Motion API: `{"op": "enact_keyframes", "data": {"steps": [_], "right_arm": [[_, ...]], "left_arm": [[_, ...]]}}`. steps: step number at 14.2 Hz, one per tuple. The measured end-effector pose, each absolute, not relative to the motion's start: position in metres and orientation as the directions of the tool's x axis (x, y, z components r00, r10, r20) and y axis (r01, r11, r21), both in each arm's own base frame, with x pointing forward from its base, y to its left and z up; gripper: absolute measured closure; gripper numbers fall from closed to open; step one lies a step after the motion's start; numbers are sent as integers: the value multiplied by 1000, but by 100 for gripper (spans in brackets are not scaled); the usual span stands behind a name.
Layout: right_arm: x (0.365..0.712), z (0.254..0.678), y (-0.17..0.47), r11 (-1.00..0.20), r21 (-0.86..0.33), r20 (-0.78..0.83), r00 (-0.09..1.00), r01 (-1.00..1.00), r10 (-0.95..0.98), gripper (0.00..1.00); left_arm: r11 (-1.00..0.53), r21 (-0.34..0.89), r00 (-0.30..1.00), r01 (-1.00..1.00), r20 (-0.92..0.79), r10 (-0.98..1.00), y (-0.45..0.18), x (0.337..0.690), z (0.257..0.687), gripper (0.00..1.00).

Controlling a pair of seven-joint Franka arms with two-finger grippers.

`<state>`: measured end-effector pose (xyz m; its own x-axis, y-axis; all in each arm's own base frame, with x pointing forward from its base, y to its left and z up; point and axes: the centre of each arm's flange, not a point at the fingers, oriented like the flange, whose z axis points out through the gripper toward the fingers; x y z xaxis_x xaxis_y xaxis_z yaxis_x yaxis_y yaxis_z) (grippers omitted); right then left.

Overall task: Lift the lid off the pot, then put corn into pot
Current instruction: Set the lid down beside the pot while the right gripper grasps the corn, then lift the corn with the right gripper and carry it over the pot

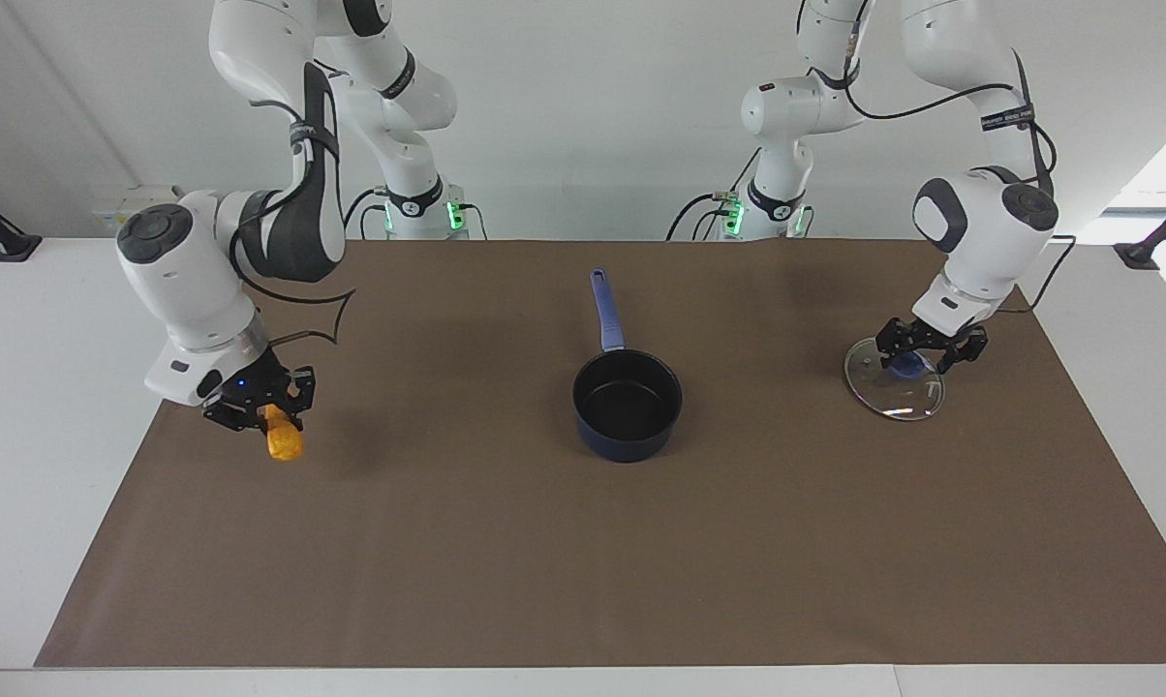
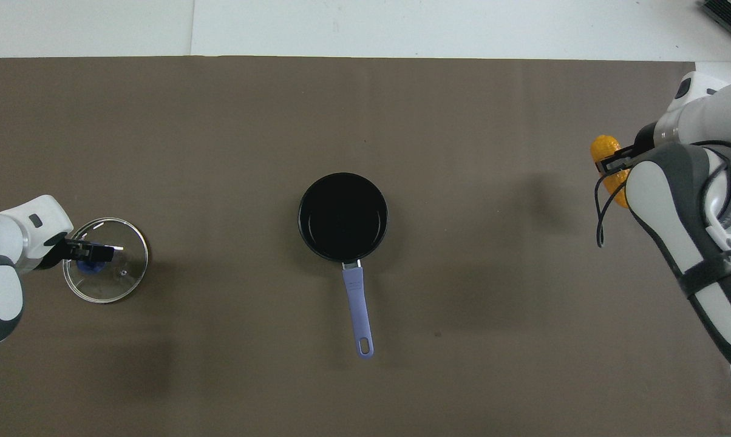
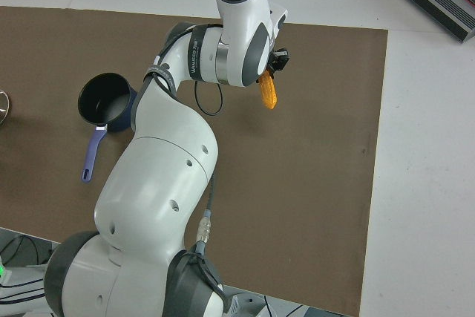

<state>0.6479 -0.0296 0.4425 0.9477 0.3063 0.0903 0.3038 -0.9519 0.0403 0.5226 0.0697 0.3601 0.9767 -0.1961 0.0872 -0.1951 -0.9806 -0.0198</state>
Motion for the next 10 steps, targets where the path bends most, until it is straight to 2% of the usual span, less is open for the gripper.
{"op": "enact_keyframes", "data": {"steps": [3, 5, 10], "right_arm": [[646, 470, 23, -986, 16, 75, 983, 169, 169, 63], [642, 476, 80, -997, 2, 73, 994, 76, 76, 63], [610, 485, 214, -997, -68, 64, 997, -47, -52, 63]], "left_arm": [[-987, -17, 981, -163, 106, -164, 56, 545, 400, 0], [-988, -13, 982, -153, 110, -153, 42, 558, 431, 0], [-997, 4, 993, -82, 91, -81, 9, 574, 498, 0]]}}
